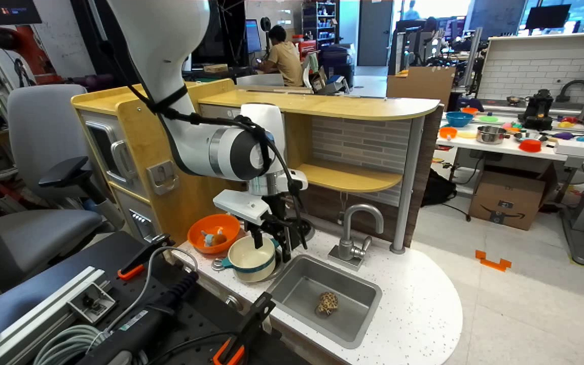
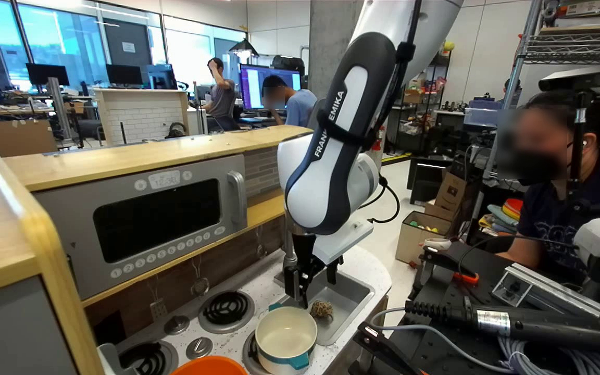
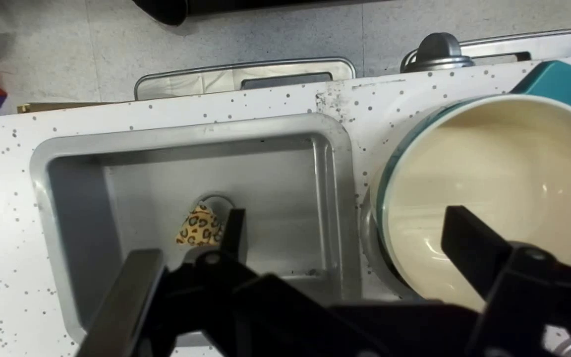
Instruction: Pick up the white pot then place it back down on the stove
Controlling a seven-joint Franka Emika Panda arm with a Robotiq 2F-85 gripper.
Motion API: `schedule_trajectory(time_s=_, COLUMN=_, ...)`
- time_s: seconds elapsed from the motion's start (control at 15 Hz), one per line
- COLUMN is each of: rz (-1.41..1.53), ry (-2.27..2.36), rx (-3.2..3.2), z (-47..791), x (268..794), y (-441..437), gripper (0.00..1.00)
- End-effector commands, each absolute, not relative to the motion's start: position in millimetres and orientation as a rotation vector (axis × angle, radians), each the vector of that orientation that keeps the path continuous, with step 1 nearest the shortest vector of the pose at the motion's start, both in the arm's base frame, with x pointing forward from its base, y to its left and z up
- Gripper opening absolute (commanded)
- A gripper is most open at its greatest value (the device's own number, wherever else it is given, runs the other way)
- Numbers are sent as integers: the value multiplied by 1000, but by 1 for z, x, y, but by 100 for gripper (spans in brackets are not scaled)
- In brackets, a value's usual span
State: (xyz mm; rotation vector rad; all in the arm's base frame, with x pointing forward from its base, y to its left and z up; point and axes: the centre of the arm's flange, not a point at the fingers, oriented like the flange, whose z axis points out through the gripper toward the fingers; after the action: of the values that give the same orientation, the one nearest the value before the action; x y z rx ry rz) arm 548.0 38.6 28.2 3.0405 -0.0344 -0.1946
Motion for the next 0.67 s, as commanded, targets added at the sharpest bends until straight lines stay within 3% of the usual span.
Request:
schedule_trajectory(time_s=0.0, rz=-191, ry=-30, rx=3027, z=0, x=557, y=48, gripper=100)
schedule_trajectory(time_s=0.6, rz=-206, ry=29, rx=3023, z=-24, x=565, y=67, gripper=97)
